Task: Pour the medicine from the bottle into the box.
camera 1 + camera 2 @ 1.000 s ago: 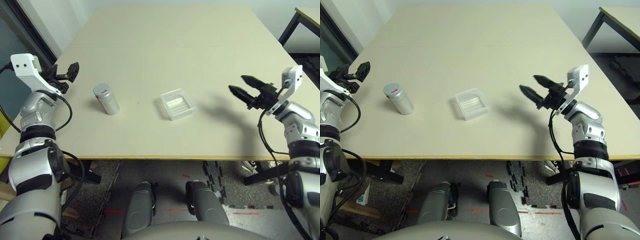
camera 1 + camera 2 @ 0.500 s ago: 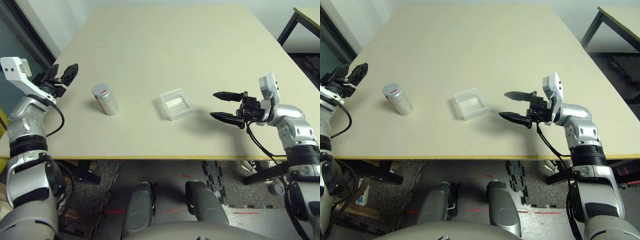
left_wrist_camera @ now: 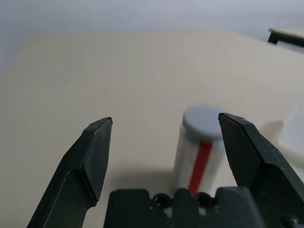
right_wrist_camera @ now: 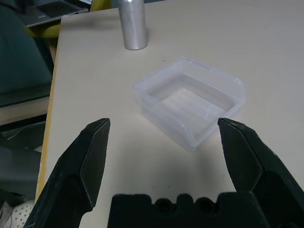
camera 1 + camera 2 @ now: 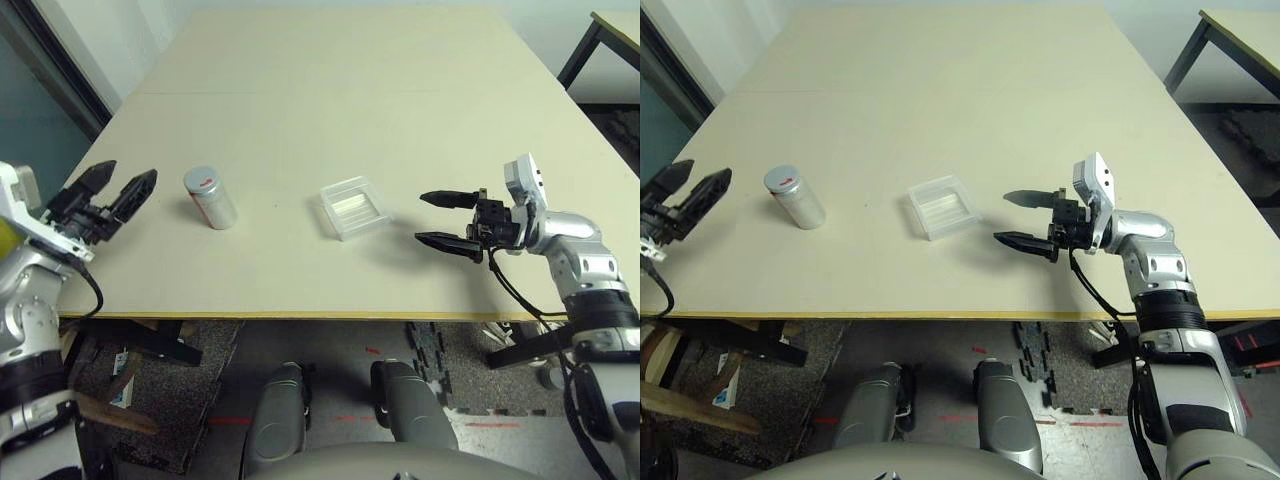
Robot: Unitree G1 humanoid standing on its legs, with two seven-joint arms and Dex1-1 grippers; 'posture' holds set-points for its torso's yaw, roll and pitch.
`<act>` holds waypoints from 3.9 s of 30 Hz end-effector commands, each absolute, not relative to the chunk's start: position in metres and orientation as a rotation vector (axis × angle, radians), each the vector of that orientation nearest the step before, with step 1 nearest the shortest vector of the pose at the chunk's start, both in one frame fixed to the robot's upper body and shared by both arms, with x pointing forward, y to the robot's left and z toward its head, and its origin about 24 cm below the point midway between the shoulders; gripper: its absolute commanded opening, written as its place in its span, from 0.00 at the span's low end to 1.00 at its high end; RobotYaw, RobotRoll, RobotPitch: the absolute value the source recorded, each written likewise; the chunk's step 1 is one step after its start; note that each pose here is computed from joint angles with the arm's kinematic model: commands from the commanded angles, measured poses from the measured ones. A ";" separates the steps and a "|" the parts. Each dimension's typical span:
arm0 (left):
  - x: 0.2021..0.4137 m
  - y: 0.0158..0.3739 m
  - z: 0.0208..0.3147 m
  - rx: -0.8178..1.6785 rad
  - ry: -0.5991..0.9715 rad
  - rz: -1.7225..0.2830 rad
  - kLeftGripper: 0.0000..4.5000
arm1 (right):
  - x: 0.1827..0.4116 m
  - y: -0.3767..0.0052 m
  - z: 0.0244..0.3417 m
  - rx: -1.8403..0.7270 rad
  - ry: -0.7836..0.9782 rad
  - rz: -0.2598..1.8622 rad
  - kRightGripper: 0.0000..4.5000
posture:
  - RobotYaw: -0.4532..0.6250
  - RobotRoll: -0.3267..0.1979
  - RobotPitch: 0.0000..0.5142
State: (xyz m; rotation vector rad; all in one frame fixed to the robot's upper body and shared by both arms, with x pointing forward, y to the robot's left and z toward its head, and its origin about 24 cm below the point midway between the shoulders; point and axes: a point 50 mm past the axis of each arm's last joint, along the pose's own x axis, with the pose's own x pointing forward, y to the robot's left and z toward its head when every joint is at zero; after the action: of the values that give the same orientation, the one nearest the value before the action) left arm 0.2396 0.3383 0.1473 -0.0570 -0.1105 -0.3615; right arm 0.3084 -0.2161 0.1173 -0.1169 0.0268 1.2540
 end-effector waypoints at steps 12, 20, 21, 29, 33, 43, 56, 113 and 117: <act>0.243 0.312 0.107 -0.009 -0.014 -0.439 1.00 | 0.305 -0.214 0.118 -0.133 0.030 1.284 1.00 | 0.33 0.62 0.26; 0.262 0.311 0.099 0.011 -0.013 -0.434 1.00 | 0.299 -0.218 0.121 -0.139 0.031 1.274 1.00 | 0.30 0.62 0.25; 0.263 0.311 0.098 0.012 -0.012 -0.434 1.00 | 0.299 -0.218 0.121 -0.139 0.032 1.272 1.00 | 0.29 0.62 0.25; 0.275 0.307 0.090 0.019 -0.005 -0.449 1.00 | 0.296 -0.222 0.122 -0.144 0.034 1.254 1.00 | 0.27 0.62 0.24; 0.281 0.303 0.089 0.021 -0.008 -0.467 1.00 | 0.295 -0.223 0.123 -0.147 0.032 1.247 1.00 | 0.27 0.62 0.24; 0.296 0.296 0.089 0.018 -0.017 -0.495 1.00 | 0.294 -0.223 0.123 -0.148 0.032 1.239 1.00 | 0.26 0.62 0.24; 0.310 0.288 0.086 0.039 -0.018 -0.514 1.00 | 0.292 -0.223 0.124 -0.150 0.028 1.230 1.00 | 0.24 0.62 0.23; 0.336 0.249 0.108 0.026 -0.047 -0.682 0.59 | 0.299 -0.220 0.133 -0.154 -0.001 1.233 1.00 | 0.26 0.62 0.21; 0.339 0.236 0.116 0.018 -0.045 -0.741 0.59 | 0.301 -0.218 0.137 -0.151 -0.017 1.237 1.00 | 0.25 0.62 0.21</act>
State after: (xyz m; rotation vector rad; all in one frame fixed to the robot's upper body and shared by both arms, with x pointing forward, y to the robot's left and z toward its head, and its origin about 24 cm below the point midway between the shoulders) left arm 0.3370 0.2435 0.1108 0.0261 -0.0406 -0.7019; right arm 0.2999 -0.2171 0.1331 -0.1591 -0.0017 1.2365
